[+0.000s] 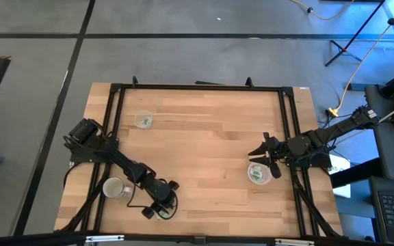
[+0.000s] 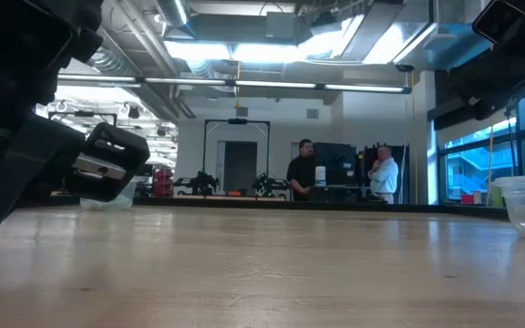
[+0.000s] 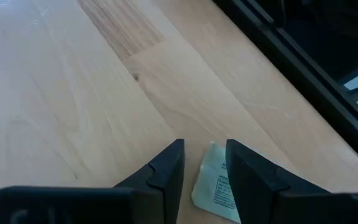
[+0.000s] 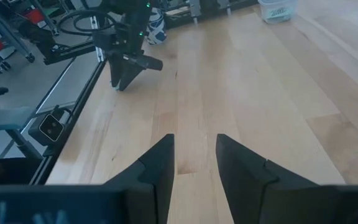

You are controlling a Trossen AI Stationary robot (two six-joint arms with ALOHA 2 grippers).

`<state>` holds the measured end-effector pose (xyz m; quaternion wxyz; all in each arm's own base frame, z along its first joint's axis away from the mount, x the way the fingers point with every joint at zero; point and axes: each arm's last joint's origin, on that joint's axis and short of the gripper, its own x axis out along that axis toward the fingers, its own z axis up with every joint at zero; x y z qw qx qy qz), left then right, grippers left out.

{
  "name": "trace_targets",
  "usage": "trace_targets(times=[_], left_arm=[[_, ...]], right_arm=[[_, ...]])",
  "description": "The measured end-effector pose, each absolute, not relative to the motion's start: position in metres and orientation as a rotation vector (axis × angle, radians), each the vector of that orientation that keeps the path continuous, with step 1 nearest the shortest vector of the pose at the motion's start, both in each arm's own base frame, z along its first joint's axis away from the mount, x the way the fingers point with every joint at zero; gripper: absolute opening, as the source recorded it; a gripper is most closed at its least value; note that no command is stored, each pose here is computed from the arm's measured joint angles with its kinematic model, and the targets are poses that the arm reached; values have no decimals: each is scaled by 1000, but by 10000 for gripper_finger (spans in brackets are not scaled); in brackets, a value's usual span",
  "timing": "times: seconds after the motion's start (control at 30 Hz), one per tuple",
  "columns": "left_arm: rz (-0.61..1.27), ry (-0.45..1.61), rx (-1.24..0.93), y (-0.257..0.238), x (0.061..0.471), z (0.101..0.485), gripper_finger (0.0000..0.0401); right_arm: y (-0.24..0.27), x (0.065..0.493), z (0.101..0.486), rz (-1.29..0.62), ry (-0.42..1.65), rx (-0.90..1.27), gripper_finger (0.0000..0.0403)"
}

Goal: Pick and place Stevia / Truvia into bins
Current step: Put the stevia packet into the square transparent container

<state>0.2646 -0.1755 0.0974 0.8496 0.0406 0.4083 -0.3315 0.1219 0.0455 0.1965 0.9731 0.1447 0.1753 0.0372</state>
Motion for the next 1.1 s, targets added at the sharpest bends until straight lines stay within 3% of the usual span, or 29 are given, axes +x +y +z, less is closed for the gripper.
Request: trace_targets(times=[0.63, 1.1], left_arm=[[-712, 974, -51, -175, 260, 93, 105], [-747, 901, 237, -176, 257, 92, 88]], right_arm=[[45, 122, 197, 75, 353, 293, 123], [45, 122, 197, 74, 354, 296, 123]])
